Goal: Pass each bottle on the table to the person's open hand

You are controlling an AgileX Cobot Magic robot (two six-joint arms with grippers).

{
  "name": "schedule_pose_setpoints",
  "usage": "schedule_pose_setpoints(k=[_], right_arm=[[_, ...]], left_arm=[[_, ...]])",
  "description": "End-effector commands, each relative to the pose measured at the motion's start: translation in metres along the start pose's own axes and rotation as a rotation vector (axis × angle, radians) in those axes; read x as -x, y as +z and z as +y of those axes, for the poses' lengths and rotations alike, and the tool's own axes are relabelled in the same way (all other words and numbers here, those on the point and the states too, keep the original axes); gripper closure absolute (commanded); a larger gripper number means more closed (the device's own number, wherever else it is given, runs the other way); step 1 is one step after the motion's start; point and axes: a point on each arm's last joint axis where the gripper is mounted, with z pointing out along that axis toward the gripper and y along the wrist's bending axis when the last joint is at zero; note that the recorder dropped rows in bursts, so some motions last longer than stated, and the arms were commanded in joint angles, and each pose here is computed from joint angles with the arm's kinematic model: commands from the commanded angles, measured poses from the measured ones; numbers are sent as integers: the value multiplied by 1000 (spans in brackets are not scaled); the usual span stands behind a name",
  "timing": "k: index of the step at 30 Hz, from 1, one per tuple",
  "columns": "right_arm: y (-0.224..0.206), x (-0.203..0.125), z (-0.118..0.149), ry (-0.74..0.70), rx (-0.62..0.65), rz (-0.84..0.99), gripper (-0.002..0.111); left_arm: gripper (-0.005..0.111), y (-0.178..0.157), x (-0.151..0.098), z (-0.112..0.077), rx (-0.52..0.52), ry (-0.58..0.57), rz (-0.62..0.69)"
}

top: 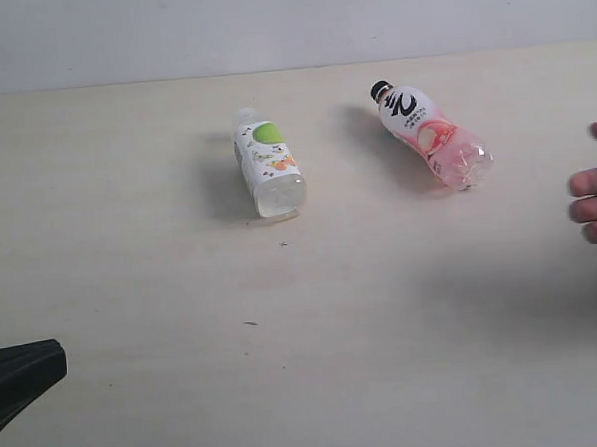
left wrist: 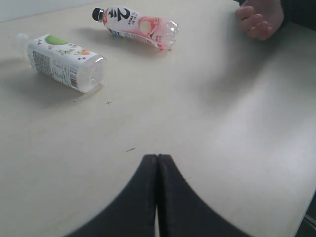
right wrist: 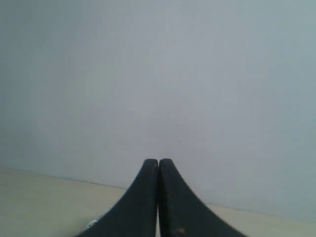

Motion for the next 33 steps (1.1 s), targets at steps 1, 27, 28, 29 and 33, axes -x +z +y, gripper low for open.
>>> schedule_pose_setpoints(k=[1,27,28,29,33], right_arm=[[-17,-13,4,-17,32,-36,108],[-22,-23,1,10,7,31,108],[-22,-23,1,10,7,31,108],[-22,-23,1,10,7,31,108],[-22,-23,1,10,7,31,108]], left_arm=[[107,0,0,0,-2,9,-6],[107,0,4,1,11,-12,-50],[107,0,3,1,6,-12,-36],[107,0,2,0,4,-14,-30],[107,-1,13,5,44,-91,-148]])
